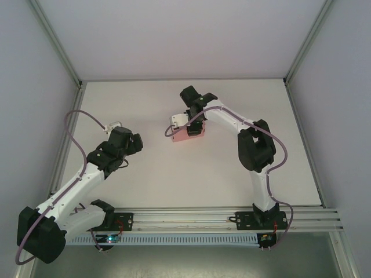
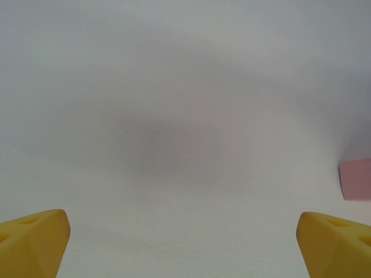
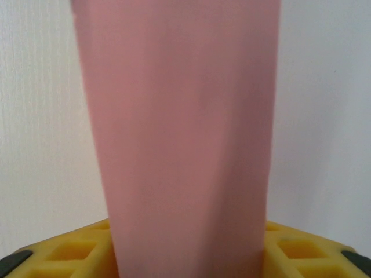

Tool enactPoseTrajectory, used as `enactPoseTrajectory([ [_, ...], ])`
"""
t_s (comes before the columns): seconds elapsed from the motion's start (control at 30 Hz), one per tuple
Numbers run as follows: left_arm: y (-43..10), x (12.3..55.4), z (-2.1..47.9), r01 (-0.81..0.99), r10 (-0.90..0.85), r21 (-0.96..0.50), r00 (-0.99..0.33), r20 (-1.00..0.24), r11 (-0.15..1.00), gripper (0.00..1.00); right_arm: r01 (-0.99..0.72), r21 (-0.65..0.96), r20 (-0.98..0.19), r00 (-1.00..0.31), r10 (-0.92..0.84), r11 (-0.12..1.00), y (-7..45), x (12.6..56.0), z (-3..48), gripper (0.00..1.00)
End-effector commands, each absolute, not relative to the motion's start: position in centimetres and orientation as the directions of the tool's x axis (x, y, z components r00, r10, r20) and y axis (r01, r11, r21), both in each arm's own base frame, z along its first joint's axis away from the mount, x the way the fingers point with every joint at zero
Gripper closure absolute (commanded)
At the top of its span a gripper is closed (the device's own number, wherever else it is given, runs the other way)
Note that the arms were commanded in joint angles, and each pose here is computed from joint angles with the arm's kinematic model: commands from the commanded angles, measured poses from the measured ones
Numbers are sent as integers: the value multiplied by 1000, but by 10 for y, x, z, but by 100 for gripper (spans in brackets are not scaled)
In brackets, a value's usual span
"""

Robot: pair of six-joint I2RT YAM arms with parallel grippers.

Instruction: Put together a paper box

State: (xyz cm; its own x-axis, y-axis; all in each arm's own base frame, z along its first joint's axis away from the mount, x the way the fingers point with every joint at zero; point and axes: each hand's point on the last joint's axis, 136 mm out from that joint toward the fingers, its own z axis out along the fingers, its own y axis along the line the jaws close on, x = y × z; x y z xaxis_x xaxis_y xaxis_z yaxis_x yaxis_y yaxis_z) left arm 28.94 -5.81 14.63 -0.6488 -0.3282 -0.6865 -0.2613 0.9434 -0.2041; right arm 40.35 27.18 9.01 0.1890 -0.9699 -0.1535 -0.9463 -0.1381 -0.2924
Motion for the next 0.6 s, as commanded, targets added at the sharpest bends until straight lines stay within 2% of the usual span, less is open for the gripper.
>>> enactPoseTrajectory([
  [0.0, -50, 283, 145, -297, -342, -189, -639, -689, 936, 0, -934, -338, -118, 165, -979, -117, 272, 408, 96, 57],
  [0.13, -49, 281, 145, -295, -344, -193, -636, -691, 936, 0, -846, -532, -79, 95, -992, -39, 270, 429, 105, 62],
  [0.2, -49, 281, 145, -297, -346, -195, -632, -693, 935, 0, -735, -678, -75, 51, -996, 14, 270, 442, 116, 68],
  [0.3, -48, 280, 145, -297, -350, -201, -627, -696, 933, 0, -564, -824, -100, 41, -994, 59, 272, 441, 131, 68],
  [0.4, -50, 282, 145, -288, -348, -208, -627, -697, 935, 0, -496, -863, -147, 63, -987, 97, 282, 420, 133, 68],
  [0.57, -52, 281, 143, -275, -339, -207, -637, -692, 939, 0, -418, -903, -111, 16, -994, 94, 282, 393, 114, 68],
])
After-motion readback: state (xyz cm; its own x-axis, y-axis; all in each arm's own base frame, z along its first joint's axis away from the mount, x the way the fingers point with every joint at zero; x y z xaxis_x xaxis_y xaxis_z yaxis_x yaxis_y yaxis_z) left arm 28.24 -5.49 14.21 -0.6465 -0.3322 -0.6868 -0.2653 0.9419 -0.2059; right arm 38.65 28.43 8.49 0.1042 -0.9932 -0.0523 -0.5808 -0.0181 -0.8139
